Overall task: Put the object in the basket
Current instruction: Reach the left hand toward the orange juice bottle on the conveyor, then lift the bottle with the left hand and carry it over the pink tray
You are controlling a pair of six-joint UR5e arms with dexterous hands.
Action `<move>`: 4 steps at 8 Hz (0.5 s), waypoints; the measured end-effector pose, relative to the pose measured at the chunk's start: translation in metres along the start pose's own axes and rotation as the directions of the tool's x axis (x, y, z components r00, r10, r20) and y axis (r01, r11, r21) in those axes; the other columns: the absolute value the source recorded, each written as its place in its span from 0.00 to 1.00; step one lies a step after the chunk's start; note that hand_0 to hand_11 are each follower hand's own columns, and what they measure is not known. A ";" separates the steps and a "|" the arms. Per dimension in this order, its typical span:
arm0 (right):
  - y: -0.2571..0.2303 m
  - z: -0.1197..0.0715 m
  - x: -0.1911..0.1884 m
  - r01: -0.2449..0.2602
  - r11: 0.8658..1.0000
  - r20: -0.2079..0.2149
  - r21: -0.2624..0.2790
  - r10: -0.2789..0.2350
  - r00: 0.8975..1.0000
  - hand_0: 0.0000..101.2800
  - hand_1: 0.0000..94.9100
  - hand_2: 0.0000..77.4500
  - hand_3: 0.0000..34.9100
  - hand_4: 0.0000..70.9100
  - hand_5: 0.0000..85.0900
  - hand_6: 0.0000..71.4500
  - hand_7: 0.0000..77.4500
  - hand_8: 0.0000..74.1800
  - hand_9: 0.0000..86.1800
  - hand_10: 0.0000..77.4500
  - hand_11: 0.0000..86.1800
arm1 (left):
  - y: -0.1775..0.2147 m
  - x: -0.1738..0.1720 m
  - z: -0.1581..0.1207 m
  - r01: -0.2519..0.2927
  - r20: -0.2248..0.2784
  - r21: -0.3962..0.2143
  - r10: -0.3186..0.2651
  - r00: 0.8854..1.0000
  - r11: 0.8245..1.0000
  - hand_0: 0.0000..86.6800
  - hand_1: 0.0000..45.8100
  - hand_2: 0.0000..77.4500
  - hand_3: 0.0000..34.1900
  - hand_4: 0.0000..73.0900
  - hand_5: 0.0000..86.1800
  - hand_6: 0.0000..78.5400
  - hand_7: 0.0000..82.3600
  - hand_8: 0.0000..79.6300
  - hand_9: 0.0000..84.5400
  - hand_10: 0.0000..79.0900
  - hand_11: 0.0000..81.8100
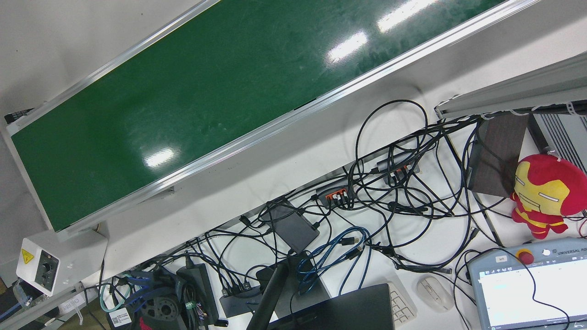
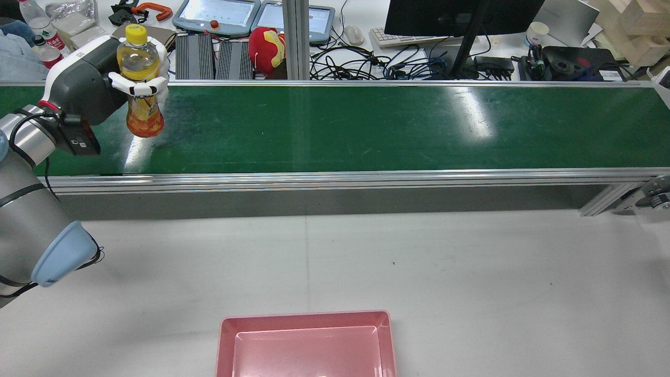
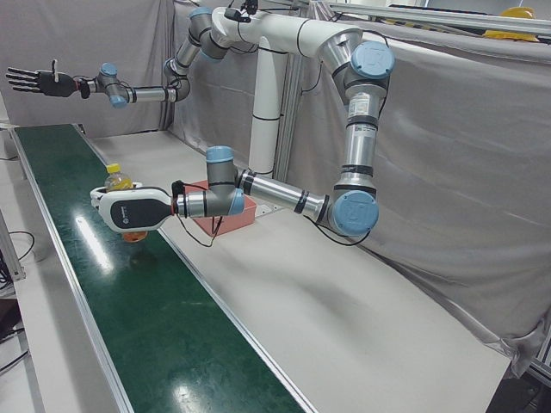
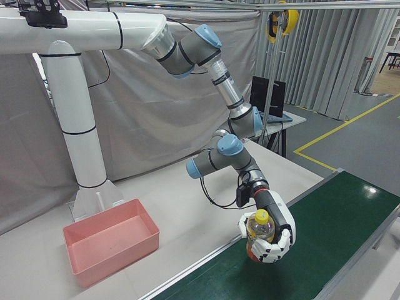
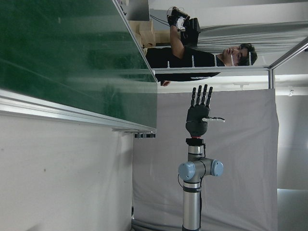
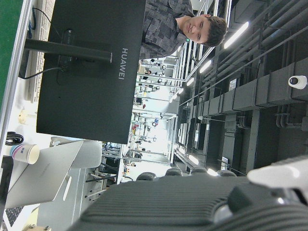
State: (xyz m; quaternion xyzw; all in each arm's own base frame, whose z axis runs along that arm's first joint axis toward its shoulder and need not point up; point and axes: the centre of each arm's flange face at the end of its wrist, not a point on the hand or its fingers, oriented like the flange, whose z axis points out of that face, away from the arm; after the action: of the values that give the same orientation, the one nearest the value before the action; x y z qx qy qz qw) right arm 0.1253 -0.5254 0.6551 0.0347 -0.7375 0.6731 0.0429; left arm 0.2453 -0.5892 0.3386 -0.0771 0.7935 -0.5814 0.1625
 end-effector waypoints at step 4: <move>0.000 0.000 0.000 0.000 1.000 0.000 0.000 0.000 1.000 0.00 0.00 0.01 0.01 0.00 0.00 0.00 0.01 0.00 0.00 0.00 0.00 | 0.098 -0.059 -0.052 0.057 0.155 -0.081 -0.044 0.987 0.995 0.84 0.19 0.63 0.00 0.67 0.65 0.76 0.69 0.82 0.65 0.69 0.70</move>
State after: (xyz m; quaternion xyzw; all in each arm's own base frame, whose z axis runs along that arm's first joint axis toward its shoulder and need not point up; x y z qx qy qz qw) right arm 0.1253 -0.5254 0.6551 0.0345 -0.7376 0.6730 0.0431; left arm 0.2884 -0.4934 0.2700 -0.1485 0.8006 -0.5432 0.2049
